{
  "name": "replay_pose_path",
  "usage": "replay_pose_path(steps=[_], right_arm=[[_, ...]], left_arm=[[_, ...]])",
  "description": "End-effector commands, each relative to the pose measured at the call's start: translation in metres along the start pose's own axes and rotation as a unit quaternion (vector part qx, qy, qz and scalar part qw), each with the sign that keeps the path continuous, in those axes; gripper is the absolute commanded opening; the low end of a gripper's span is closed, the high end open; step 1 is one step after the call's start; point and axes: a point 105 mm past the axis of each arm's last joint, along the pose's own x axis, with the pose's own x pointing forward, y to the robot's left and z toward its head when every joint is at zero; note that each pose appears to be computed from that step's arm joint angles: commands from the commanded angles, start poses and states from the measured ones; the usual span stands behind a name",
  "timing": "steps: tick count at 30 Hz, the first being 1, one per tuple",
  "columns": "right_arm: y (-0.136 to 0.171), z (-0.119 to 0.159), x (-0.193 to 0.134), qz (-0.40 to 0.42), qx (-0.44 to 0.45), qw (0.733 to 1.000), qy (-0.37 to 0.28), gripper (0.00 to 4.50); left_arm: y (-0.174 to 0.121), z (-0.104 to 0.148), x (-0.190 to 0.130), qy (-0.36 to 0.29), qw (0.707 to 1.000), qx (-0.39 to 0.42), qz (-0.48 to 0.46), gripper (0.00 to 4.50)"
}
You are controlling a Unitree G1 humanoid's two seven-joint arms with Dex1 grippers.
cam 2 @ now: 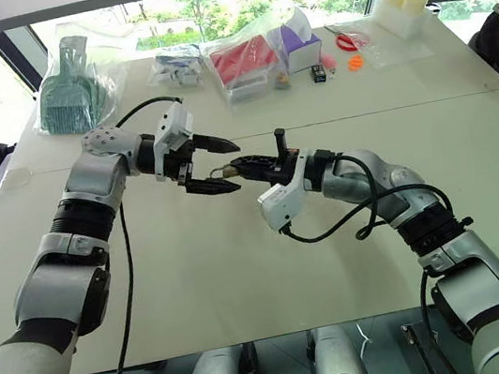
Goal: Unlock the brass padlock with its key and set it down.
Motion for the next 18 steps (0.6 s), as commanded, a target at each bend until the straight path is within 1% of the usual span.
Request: replay_pose_path(steps=[1, 4, 8, 11, 12, 18], right_arm=[[-0.015, -0.007, -0.004, -0.021, -0.007, 1.0, 0.01, 0.0], [-0.014, -0.008, -0.004, -0.02, -0.005, 1.0, 0.013, 0.0], [-0.013, -0.008, -0.004, -0.018, -0.003, 1.0, 0.013, 0.0], [-0.013, -0.008, -0.004, -0.018, -0.002, 1.0, 0.013, 0.0], [-0.013, -0.008, -0.004, -0.017, -0.002, 1.0, 0.013, 0.0], [-0.014, -0.007, -0.005, -0.019, -0.003, 1.0, 0.013, 0.0]], left_arm=[[0.007, 0.03, -0.018, -0.036, 0.998, 0.032, 0.028, 4.48], [0.005, 0.032, -0.024, -0.041, 0.998, 0.033, 0.032, 3.6], [0.0, 0.031, -0.028, -0.04, 0.998, 0.027, 0.033, 1.72], [-0.006, 0.025, -0.027, -0.032, 0.999, 0.023, 0.024, 0.23], [-0.009, 0.022, -0.026, -0.027, 0.999, 0.018, 0.019, 0.04], [-0.021, 0.0, -0.026, 0.004, 1.0, -0.005, 0.006, 0.04]])
